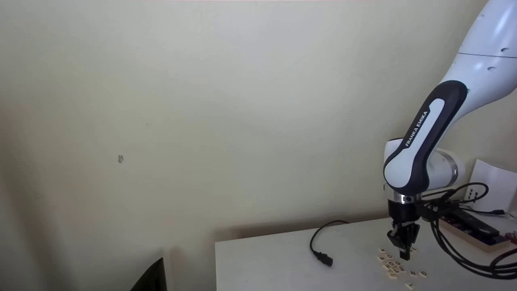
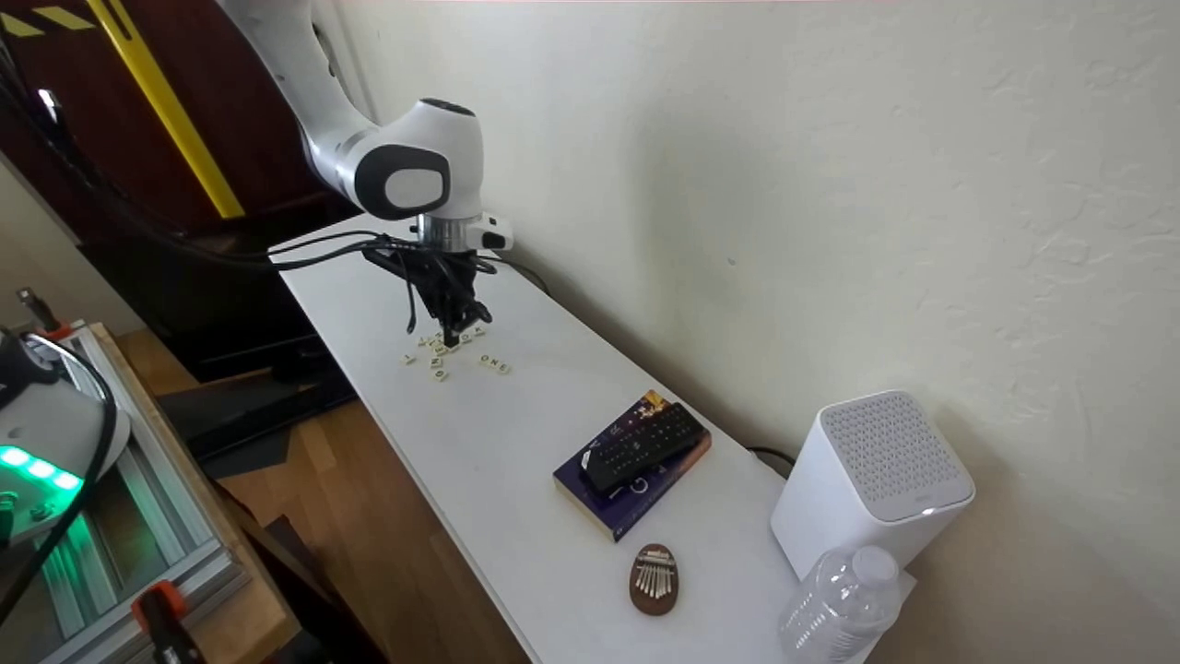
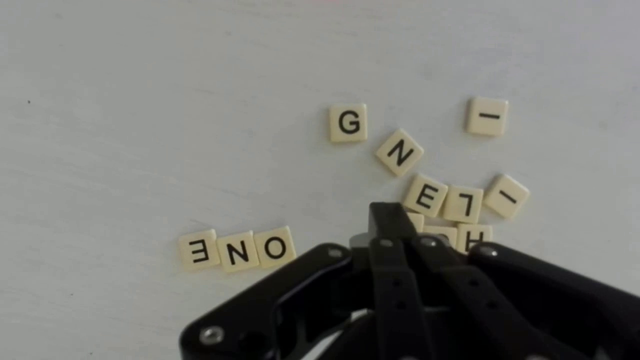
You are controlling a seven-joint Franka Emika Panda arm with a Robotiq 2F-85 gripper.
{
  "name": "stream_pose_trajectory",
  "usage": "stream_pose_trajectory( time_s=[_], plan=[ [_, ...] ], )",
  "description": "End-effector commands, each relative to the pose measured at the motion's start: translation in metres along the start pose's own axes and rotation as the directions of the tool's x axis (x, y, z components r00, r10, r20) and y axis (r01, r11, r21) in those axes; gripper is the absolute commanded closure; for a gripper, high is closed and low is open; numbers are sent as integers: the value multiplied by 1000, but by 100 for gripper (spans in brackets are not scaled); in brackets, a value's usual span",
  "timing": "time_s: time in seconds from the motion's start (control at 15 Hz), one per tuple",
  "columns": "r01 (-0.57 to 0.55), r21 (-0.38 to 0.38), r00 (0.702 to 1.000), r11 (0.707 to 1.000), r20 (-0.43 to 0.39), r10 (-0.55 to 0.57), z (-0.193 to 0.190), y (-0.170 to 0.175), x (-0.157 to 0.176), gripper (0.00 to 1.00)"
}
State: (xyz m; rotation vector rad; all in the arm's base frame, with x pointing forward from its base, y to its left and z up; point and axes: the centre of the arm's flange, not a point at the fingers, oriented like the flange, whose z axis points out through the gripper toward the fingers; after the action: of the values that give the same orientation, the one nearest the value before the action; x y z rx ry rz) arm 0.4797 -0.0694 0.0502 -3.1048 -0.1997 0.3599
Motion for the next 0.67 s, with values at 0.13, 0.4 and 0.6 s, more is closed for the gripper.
stream_pose_trajectory(
  time_s=[0.13,0.4,0.6],
  plan=[
    [202,-43,978,978,69,-199,0,-11,-19,100],
    [274,-49,956,960,119,-267,7,-14,-22,100],
    [274,-36,953,961,142,-266,13,-17,-22,100]
  ],
)
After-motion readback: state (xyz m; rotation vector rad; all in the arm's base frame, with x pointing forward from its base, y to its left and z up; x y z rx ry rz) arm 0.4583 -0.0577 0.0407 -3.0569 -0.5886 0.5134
